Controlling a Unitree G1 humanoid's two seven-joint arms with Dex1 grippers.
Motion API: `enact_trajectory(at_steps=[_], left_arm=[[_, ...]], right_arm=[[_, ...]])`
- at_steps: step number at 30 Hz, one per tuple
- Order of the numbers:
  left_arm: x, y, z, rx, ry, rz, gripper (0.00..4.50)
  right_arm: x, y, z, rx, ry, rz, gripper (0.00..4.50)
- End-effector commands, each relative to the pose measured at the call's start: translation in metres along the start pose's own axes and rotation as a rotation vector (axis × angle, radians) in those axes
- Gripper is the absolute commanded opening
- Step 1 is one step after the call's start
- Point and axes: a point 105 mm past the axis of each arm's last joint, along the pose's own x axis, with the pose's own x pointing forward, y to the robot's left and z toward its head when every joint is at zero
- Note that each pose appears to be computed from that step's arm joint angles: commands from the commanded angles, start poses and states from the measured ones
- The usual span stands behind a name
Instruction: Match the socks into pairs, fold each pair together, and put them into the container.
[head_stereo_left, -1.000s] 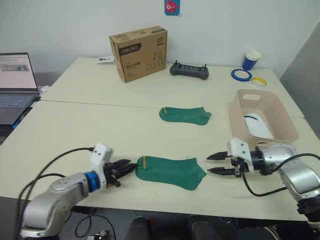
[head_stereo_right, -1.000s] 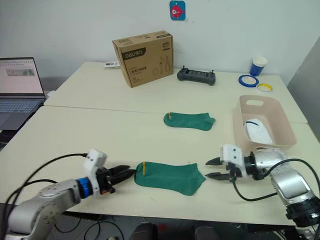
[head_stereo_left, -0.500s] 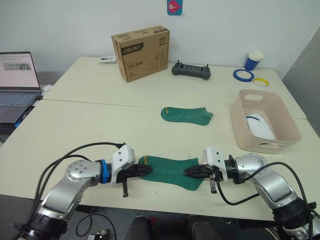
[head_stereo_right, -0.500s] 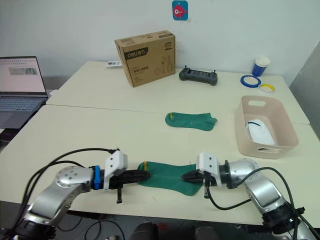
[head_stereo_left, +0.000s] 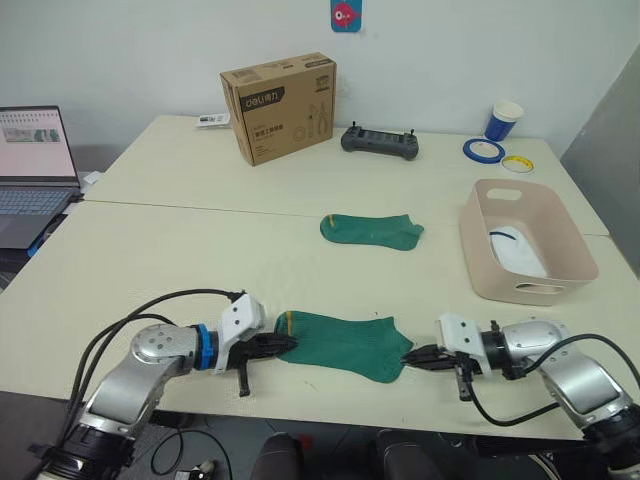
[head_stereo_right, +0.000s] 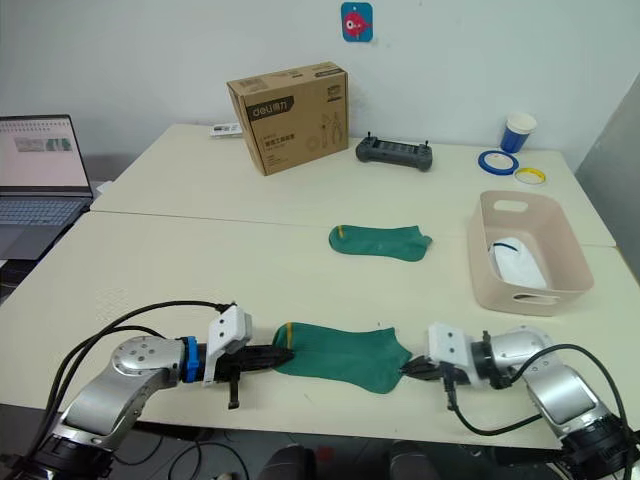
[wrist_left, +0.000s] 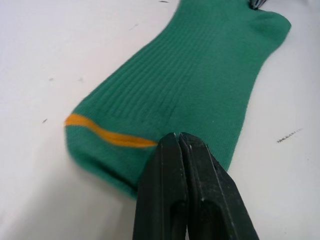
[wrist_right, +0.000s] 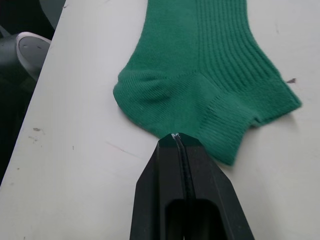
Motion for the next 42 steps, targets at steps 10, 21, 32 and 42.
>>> enact_trajectory(at_steps=[10, 21, 32, 42], left_arm=[[0.028, 0.017, 0.029, 0.069, -0.067, 0.006, 0.05], [0.021, 0.024, 0.008, 0.075, 0.036, 0.044, 0.05], [-0.009, 0.052, 0.049, 0.023, -0.259, 0.321, 0.05], [-0.033, 0.069, 0.021, -0.084, -0.359, 0.659, 2.24]], right_arm=[[0.042, -0.032, 0.039, -0.027, -0.175, -0.106, 0.0], [0.015, -0.038, -0.003, -0.047, -0.014, -0.156, 0.0], [-0.019, -0.056, 0.037, 0.088, -0.259, -0.488, 0.0], [-0.03, -0.083, 0.015, 0.138, -0.26, -0.919, 2.36]])
